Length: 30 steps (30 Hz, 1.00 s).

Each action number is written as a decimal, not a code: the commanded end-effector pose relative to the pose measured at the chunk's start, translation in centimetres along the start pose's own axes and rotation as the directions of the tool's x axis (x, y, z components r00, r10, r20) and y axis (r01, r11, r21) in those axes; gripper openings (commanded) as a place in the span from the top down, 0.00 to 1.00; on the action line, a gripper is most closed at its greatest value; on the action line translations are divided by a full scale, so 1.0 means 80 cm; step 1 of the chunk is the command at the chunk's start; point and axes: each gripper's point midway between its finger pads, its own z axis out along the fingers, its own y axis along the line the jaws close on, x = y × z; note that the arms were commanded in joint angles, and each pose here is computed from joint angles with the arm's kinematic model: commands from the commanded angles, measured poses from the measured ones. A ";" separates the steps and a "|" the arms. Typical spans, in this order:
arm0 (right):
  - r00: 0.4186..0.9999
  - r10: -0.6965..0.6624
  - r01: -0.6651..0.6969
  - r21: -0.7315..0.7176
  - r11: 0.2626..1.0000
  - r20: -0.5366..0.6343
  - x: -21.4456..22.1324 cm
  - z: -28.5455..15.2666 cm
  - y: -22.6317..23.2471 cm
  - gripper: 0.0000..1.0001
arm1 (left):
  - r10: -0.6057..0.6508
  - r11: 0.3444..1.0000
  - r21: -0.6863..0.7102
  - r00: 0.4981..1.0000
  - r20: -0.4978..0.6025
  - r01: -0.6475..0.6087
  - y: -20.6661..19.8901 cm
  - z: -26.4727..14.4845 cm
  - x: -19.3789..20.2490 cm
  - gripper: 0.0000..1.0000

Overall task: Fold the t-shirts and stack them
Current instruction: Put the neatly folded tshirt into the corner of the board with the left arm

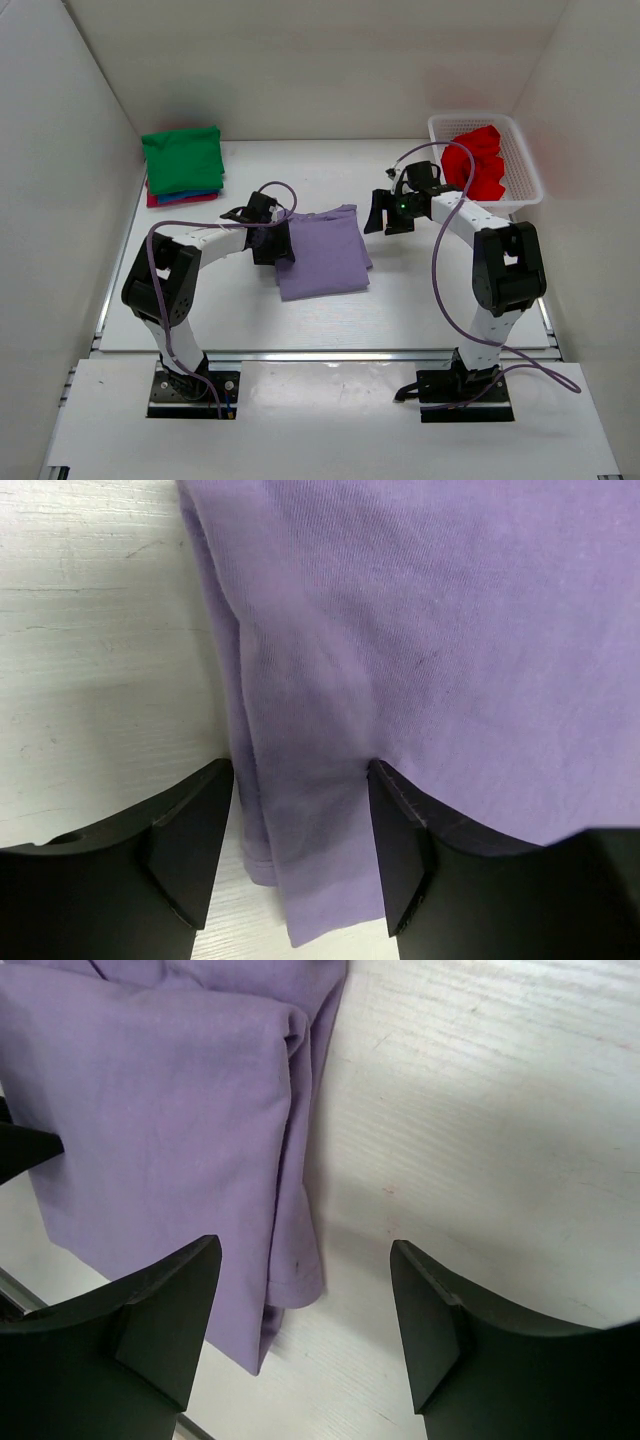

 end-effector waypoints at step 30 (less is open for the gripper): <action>0.990 0.006 0.007 -0.095 0.995 0.139 -0.016 -0.053 0.009 0.36 | 0.229 0.935 -0.279 0.974 0.006 -0.218 0.016 -0.025 -0.081 1.00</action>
